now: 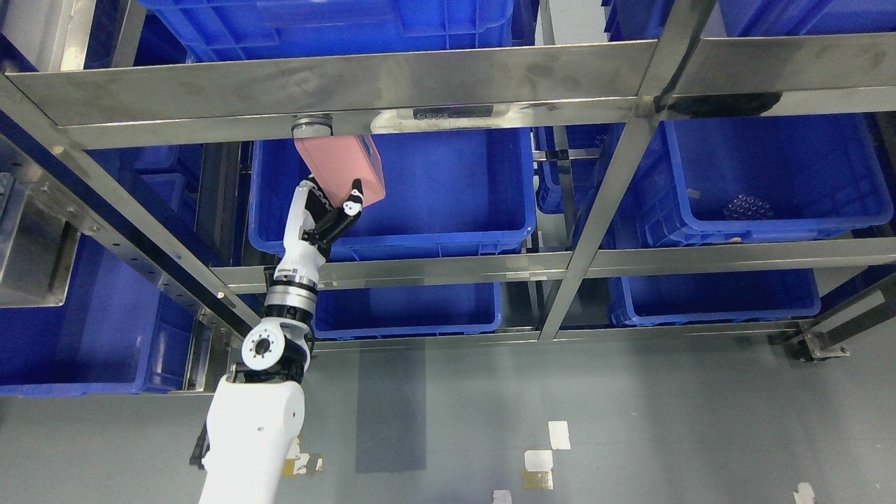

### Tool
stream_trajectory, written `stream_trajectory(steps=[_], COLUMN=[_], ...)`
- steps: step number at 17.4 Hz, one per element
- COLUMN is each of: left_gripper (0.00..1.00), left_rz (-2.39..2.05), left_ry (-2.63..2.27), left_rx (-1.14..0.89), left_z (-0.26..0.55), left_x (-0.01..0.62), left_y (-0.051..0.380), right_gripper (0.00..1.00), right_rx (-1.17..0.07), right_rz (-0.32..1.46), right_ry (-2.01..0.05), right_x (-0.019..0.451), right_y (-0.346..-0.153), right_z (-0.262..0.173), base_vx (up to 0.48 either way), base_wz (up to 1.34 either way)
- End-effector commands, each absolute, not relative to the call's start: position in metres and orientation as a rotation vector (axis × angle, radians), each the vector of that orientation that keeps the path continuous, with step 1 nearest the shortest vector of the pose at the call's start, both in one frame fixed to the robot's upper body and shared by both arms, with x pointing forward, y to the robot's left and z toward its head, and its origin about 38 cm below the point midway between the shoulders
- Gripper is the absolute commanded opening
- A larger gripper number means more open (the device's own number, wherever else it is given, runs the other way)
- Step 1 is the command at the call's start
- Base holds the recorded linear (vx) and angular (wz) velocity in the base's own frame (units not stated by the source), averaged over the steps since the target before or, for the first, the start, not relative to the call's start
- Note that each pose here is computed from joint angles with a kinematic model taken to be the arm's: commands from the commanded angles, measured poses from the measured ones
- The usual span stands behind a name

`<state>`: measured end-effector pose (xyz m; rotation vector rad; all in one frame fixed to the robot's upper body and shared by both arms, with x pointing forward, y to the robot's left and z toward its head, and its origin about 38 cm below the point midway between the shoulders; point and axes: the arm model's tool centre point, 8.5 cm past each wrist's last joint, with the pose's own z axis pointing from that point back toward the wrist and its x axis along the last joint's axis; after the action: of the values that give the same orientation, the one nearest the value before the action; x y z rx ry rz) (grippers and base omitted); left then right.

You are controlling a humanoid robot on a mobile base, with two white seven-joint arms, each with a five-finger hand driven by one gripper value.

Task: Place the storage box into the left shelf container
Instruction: 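Lower the pink box into the blue bin on the shelf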

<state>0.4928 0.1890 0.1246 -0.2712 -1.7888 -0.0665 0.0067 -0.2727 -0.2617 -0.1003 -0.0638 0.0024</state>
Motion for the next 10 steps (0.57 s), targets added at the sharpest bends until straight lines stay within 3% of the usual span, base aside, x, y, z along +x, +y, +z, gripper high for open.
stream_trajectory(steps=[1,3,5,6,8,10], left_gripper=[0.35,0.49,0.77,0.85,0.98,0.99], left_rz=[-0.068,-0.089,-0.106,-0.121,-0.140,-0.210], left_ry=[-1.584,-1.581,-1.586,-1.596,-1.606,-1.589], left_rx=[-0.201,-0.201,-0.204,-0.207,-0.207,-0.203], left_z=[0.077,0.077,0.079,0.083,0.090,0.107], left_x=[0.521,0.521,0.522,0.524,0.527,0.538], left_y=[0.204,0.199,0.195,0.192,0.188,0.176], right_gripper=[1.00,1.00,1.00,1.00,1.00,1.00], right_rx=[-0.119,-0.119,-0.119,-0.119,-0.119,-0.119], right_rz=[-0.001,-0.001,-0.001,-0.001,-0.001,-0.001], right_ry=[-0.088,-0.088,-0.088,-0.088,-0.088,-0.088], right_x=[0.017,0.017,0.017,0.017,0.017,0.017], right_y=[-0.284,-0.284,-0.284,-0.284,-0.284,-0.284], right_z=[-0.261,-0.261,-0.261,-0.261,-0.261,-0.261], base_vx=[0.000,0.000,0.000,0.000,0.000,0.000], base_wz=[0.00,0.00,0.00,0.00,0.00,0.00])
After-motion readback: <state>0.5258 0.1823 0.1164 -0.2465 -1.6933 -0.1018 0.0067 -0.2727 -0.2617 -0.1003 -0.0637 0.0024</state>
